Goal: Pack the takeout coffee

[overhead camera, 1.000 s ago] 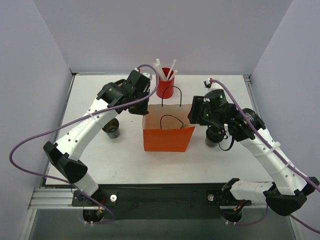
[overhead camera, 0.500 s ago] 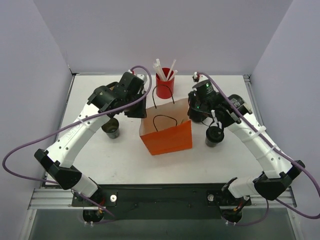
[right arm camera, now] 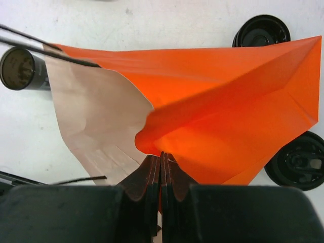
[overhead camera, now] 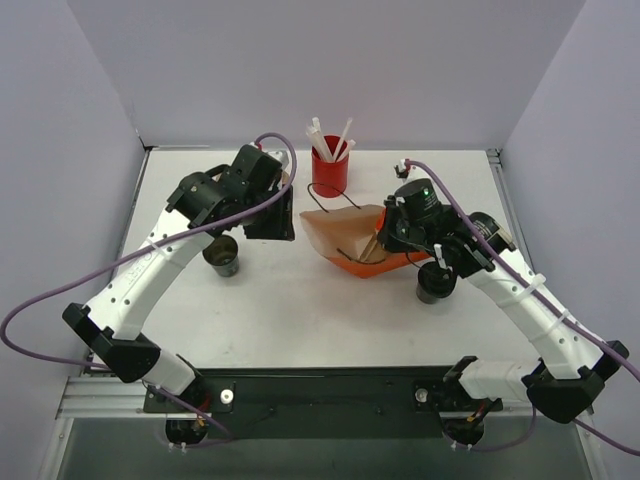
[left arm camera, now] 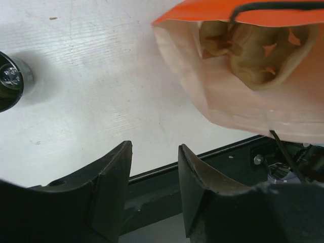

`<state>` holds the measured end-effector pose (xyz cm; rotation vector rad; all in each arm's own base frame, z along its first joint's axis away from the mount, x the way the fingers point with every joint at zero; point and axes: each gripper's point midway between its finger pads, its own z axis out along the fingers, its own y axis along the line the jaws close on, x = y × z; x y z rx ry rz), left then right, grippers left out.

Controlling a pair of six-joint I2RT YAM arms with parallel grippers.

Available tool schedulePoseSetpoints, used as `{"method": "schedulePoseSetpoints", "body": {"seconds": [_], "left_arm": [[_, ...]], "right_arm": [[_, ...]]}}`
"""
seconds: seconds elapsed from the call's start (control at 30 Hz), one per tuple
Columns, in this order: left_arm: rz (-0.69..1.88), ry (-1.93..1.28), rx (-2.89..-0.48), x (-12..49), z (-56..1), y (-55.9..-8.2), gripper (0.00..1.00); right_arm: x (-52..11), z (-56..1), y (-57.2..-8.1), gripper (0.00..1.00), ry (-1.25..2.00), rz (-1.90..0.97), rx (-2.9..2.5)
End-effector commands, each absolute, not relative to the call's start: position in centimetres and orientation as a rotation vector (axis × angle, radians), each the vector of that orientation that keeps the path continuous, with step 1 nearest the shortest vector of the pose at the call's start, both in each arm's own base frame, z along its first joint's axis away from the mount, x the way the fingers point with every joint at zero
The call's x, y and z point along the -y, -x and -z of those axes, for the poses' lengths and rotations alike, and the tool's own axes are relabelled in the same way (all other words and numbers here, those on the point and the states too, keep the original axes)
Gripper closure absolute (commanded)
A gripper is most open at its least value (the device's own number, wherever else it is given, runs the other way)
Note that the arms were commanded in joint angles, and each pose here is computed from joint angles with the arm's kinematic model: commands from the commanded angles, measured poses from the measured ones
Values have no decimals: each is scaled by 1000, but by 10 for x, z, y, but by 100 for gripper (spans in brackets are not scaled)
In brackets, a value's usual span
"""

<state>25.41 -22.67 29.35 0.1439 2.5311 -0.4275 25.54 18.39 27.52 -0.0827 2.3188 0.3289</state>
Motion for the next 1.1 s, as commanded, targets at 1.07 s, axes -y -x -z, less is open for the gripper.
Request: {"method": "schedulePoseSetpoints", "body": {"seconds": [1.07], "left_arm": [[807,70,-2454,282,-239,-280,54]], "right_arm": [[-186,-286,-258,100,92,-385,-2257]]}}
